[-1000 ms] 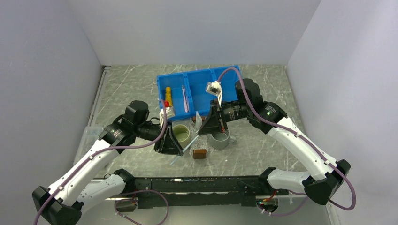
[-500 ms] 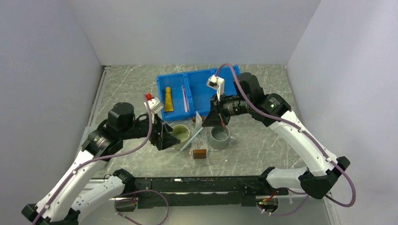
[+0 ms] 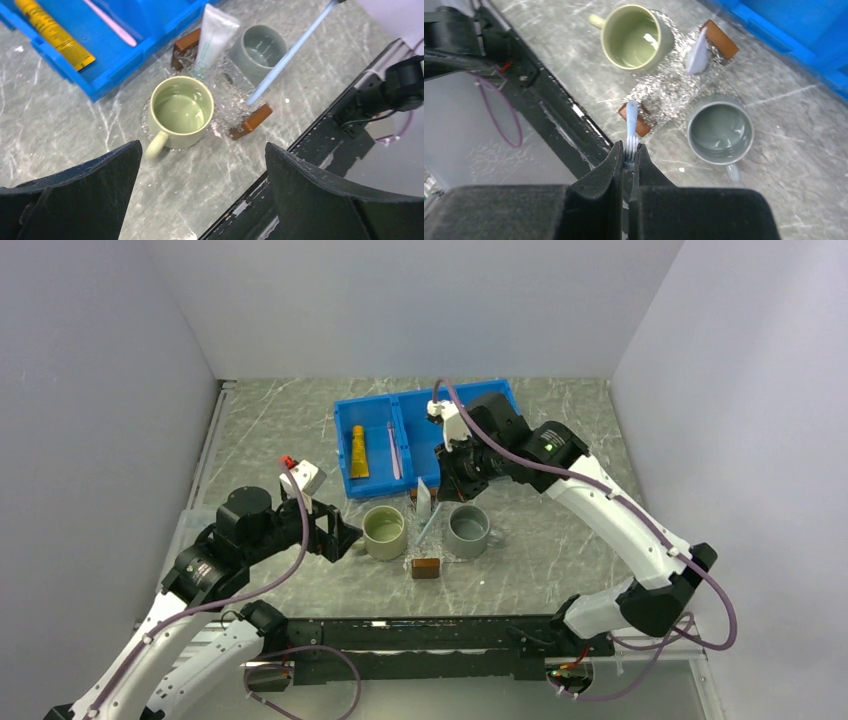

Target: Prepare toiletry sets of a toothbrush and toothpaste on the tray

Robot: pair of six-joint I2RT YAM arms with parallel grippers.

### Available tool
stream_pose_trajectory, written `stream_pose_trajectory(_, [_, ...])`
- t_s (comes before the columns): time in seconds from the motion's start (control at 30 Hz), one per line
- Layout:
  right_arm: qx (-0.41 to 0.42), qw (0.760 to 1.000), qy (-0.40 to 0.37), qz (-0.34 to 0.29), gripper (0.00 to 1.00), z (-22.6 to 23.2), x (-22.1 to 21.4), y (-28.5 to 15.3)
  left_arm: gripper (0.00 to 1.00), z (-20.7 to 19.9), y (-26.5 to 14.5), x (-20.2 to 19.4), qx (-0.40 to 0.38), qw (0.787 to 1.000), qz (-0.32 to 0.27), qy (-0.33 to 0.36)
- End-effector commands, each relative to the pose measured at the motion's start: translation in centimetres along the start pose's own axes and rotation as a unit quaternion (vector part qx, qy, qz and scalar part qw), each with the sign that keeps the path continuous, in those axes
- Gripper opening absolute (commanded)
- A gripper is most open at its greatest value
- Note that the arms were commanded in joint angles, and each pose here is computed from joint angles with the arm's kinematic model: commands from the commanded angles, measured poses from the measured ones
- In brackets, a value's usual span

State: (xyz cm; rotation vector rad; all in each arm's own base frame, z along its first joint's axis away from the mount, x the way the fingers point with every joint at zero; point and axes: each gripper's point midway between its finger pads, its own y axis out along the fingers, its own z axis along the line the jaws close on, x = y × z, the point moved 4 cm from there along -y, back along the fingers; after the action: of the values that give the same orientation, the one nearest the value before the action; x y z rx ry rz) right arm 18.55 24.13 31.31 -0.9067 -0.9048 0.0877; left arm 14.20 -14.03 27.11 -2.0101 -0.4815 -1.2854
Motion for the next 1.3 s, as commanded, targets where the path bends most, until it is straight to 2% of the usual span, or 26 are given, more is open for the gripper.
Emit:
stream_pose_trajectory(0.0, [-0.072,0.997,0.016,-0.011,0.0,-1.2,1.1,0.0,0.99,1.3,0.0,0.3,0.042,0.999,-0.022,0.015])
stream_pose_trajectory(0.2, [-0.105,0.994,0.012,-0.012,0.0,-1.3,2.5,1.3,0.99,3.0,-0.4,-0.5,0.1,0.995,-0.008,0.019])
stream_pose_trajectory(0.37, [-0.141,0.99,0.0,-0.003,0.0,-1.0,3.1,1.9,0.99,3.4,-0.7,-0.5,0.116,0.993,-0.015,0.018])
stream_pose_trajectory(0.83, [-0.168,0.986,-0.001,0.024,0.0,-0.9,1.9,4.2,0.99,3.3,-1.3,-0.5,0.116,0.993,-0.024,0.016])
stream_pose_trajectory(1.27, [-0.167,0.986,-0.001,0.024,0.0,-0.7,1.0,6.8,0.99,3.3,-1.3,-0.5,0.116,0.993,-0.025,0.016])
